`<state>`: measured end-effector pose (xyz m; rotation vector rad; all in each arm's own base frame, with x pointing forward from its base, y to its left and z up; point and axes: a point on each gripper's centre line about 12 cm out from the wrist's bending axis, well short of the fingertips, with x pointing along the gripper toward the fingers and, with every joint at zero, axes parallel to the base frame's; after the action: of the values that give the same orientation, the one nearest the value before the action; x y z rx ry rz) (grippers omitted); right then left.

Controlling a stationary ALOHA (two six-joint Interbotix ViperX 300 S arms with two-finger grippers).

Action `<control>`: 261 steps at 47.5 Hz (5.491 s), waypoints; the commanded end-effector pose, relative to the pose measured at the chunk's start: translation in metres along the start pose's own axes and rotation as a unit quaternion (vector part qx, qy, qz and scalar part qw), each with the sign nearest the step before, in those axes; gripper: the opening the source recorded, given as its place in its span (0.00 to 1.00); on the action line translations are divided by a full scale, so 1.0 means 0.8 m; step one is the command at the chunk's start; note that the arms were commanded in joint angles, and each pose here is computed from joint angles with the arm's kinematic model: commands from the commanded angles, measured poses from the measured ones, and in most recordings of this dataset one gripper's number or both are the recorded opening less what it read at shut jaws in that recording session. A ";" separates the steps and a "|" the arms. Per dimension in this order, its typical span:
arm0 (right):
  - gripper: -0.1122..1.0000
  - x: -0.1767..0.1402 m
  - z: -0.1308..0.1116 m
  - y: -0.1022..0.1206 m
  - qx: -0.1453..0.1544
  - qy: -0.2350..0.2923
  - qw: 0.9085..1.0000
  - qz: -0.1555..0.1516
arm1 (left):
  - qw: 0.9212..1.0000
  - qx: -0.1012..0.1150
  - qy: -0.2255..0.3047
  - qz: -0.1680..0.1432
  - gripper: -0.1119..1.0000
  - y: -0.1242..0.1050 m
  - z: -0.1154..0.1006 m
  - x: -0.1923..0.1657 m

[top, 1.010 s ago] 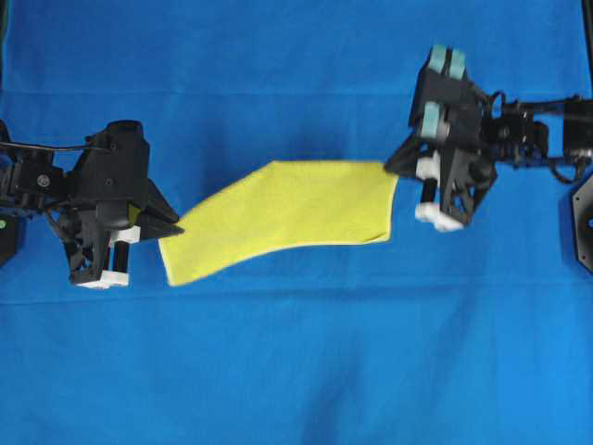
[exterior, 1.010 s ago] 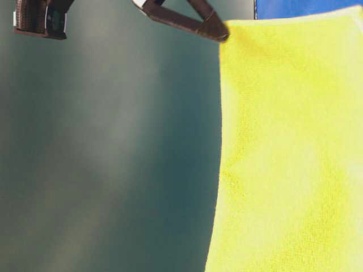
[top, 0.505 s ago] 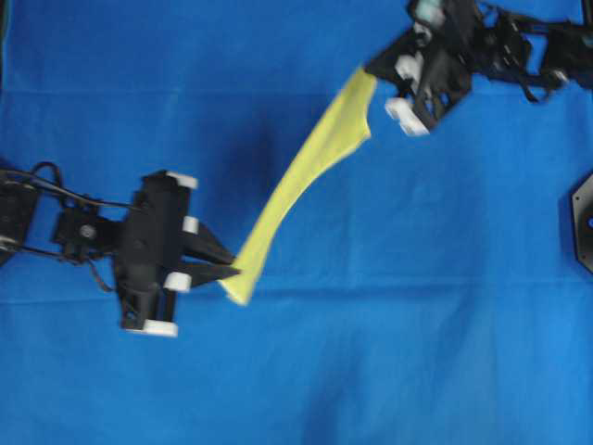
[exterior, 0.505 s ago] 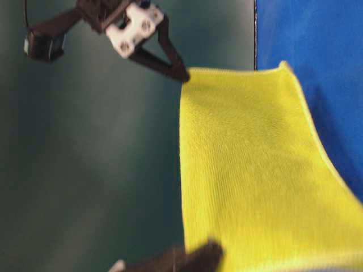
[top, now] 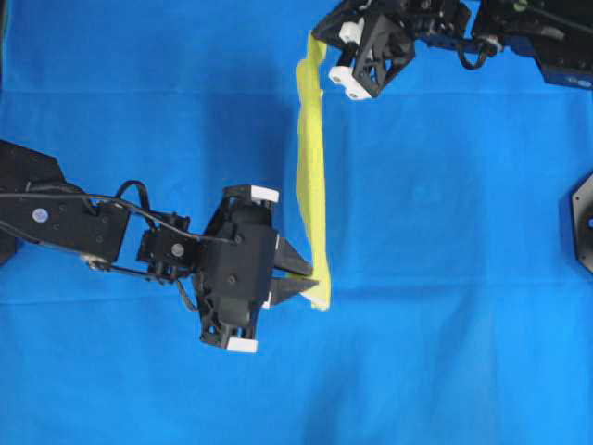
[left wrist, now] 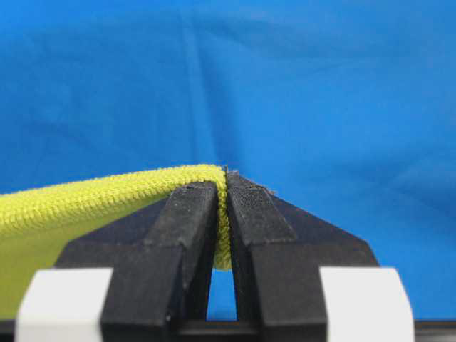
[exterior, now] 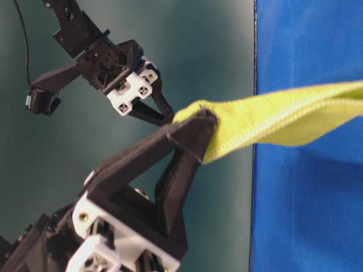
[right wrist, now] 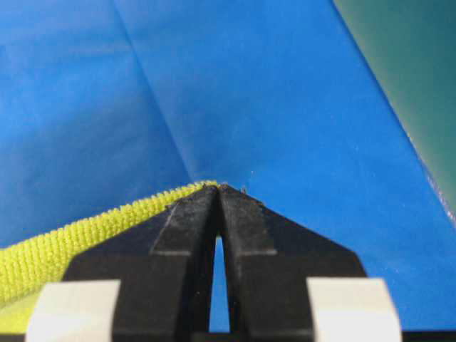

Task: Fold the yellow towel.
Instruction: 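Lift the folded strip and rotate it vertical, left gripper swinging down, then lower the vertical strip onto the table and open both grippers, then retract both grippers outward away from the towel strip, then move both grippers to the strip's top corners and pinch them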

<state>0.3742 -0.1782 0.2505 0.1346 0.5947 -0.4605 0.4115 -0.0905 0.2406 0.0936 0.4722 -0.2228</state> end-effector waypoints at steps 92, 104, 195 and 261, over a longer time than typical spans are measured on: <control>0.12 0.050 -0.061 -0.004 -0.008 0.037 0.999 0.003 | 0.999 -0.050 0.022 0.000 0.13 -0.006 -0.076 0.068; 0.12 0.051 -0.064 -0.003 -0.014 0.037 0.999 0.004 | 0.999 -0.047 0.018 0.003 0.13 -0.002 -0.071 0.070; 0.62 -0.163 -0.149 0.017 0.000 -0.158 0.985 0.061 | 0.979 -0.037 -0.168 0.106 0.76 0.063 -0.084 -0.191; 0.62 0.061 -0.182 -0.021 0.026 0.112 0.993 -0.004 | 0.953 -0.125 -0.004 0.276 0.76 0.299 -0.203 -0.003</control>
<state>0.3240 -0.1707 0.0964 0.2391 0.8300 -0.4661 0.3873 0.1573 0.1001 -0.0315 0.4769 0.3746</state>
